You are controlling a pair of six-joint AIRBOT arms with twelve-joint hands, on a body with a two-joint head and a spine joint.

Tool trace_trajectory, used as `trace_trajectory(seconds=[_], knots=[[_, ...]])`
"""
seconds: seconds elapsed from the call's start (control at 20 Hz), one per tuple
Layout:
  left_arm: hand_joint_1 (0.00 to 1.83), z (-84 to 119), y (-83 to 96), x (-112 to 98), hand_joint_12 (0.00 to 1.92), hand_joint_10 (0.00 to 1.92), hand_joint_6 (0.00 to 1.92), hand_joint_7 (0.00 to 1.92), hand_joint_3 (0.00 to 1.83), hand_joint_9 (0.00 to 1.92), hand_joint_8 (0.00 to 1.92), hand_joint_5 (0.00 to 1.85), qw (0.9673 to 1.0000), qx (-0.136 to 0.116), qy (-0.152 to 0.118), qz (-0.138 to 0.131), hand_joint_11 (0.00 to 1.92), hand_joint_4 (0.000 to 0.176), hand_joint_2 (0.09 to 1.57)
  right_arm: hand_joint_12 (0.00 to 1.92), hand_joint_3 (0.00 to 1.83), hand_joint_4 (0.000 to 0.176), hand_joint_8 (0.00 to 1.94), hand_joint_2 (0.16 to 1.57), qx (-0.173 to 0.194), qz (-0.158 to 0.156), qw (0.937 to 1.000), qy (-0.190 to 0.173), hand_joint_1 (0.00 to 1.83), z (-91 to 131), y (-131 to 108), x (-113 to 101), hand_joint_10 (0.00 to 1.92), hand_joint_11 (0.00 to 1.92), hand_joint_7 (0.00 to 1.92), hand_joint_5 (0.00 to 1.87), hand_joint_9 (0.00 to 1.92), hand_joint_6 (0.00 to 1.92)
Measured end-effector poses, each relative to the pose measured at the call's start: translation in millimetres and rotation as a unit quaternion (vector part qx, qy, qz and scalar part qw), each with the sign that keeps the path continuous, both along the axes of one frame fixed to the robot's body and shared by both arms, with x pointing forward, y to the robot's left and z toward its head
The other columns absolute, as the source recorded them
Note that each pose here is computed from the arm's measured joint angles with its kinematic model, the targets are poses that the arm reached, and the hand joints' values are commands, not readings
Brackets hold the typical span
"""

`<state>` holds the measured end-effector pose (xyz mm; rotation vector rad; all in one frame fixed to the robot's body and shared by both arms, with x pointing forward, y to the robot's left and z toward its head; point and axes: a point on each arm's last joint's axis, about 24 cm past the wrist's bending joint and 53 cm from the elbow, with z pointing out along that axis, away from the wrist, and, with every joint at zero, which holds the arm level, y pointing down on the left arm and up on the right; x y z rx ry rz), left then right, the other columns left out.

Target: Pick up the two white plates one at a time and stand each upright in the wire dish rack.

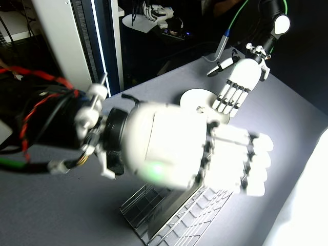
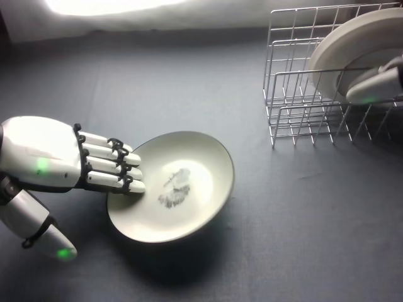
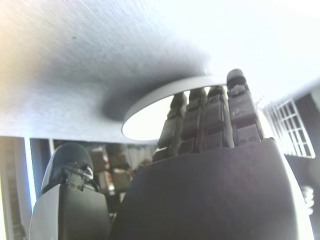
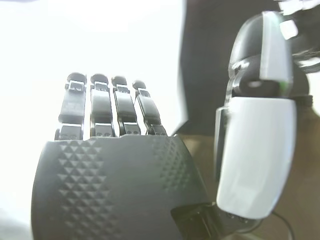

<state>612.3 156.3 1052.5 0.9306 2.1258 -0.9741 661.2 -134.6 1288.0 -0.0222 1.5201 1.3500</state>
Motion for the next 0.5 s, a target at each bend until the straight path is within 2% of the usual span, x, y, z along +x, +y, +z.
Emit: trace_trajectory(seconds=[0.1, 0.2, 0.25, 0.35, 0.5], knots=[[0.00, -2.9, 1.7, -1.1, 0.00, 0.00, 0.00, 0.00, 0.00, 0.00, 0.00, 0.01, 1.0000, -0.001, 0.006, 0.005, 0.00, 0.000, 1.04, 0.00, 0.00, 0.000, 0.00, 0.67, -0.016, 0.021, 0.9995, -0.015, 0.82, -1.5, 11.2, -11.0, 0.00, 0.00, 0.00, 0.00, 0.00, 0.00], [0.00, -6.0, 3.3, -2.9, 0.00, 0.00, 0.00, 0.01, 0.00, 0.00, 0.00, 0.01, 0.9999, -0.002, 0.013, 0.008, 0.00, 0.000, 1.03, 0.00, 0.00, 0.000, 0.00, 0.68, -0.045, 0.049, 0.9971, -0.037, 0.78, -6.1, 24.4, -24.8, 0.00, 0.00, 0.00, 0.00, 0.00, 0.00], [0.00, -7.1, 3.9, -3.4, 0.00, 0.00, 0.00, 0.00, 0.00, 0.00, 0.00, 0.01, 0.9997, -0.005, 0.018, 0.013, 0.00, 0.000, 1.03, 0.00, 0.00, 0.000, 0.00, 0.70, -0.068, 0.072, 0.9936, -0.056, 0.74, -10.4, 34.3, -36.1, 0.00, 0.00, 0.00, 0.00, 0.00, 0.00], [0.00, -8.1, 4.6, -4.0, 0.00, 0.00, 0.00, 0.00, 0.00, 0.00, 0.00, 0.00, 0.9996, -0.007, 0.021, 0.016, 0.00, 0.000, 1.02, 0.00, 0.00, 0.000, 0.00, 0.71, -0.087, 0.096, 0.9888, -0.074, 0.73, -14.9, 44.9, -47.5, 0.00, 0.00, 0.00, 0.00, 0.00, 0.00], [0.00, -10.5, 5.9, -5.3, 0.00, 0.00, 0.00, 0.00, 0.00, 0.00, 0.00, 0.00, 0.9994, -0.008, 0.026, 0.019, 0.00, 0.000, 1.04, 0.00, 0.01, 0.000, 0.00, 0.75, -0.124, 0.138, 0.9774, -0.101, 0.81, -27.5, 64.4, -67.4, 0.00, 0.00, 0.00, 0.00, 0.00, 0.00]])
